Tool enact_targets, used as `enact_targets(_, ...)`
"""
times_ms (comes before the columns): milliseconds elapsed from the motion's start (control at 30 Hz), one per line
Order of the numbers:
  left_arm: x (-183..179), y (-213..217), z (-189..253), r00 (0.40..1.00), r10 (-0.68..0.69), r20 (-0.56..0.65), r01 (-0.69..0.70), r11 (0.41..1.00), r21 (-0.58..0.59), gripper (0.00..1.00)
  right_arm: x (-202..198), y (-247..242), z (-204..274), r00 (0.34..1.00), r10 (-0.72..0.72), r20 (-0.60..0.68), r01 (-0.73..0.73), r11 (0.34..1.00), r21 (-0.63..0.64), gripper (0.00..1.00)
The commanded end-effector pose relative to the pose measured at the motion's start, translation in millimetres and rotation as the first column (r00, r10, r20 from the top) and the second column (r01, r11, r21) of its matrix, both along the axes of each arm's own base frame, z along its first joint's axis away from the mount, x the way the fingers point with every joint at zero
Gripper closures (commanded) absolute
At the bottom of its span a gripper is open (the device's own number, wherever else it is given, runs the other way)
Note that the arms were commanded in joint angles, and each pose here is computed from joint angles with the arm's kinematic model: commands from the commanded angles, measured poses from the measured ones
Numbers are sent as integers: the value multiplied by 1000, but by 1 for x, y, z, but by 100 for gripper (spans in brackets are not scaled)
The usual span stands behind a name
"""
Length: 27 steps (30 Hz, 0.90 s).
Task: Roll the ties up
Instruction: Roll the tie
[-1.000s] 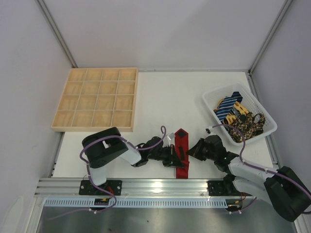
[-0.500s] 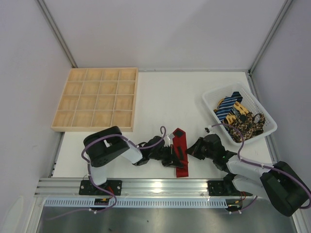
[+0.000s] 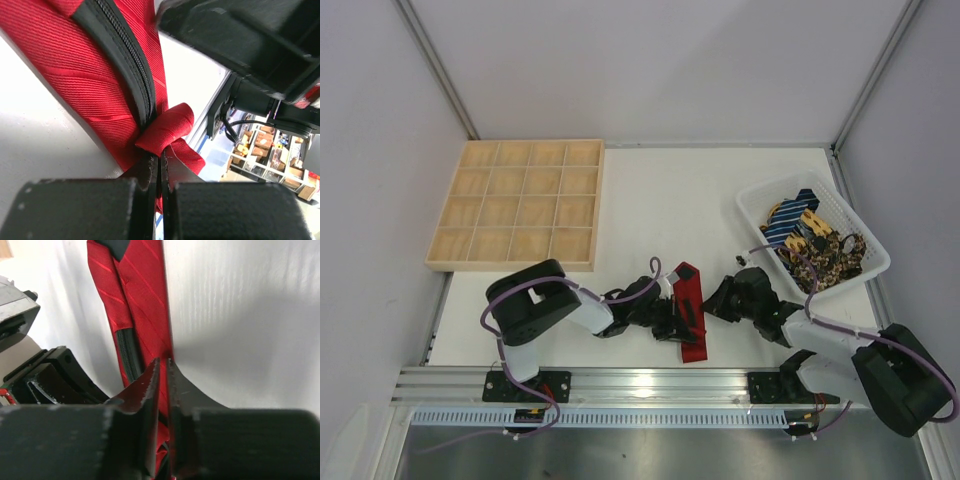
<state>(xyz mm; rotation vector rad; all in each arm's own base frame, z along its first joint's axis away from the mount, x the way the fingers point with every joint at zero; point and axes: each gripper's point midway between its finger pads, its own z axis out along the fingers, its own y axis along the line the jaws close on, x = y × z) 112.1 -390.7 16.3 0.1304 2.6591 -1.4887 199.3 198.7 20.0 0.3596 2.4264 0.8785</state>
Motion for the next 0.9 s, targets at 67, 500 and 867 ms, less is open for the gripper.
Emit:
enact_targets(67,1,25,-33,1000,17,6,-18,989,146,100,13,-16,23,992,78,101,-60,983,-174,75)
enact_targets(500,-6,40,-52,998,-63,-21,66,978,197,100,-27,17,89,726,506,466,-469,859,-203,48)
enact_targets(867,-2,54,-61,989,-149,-21,150,963,225,100,-106,52,85,486,711,508,-607,693,-389,39)
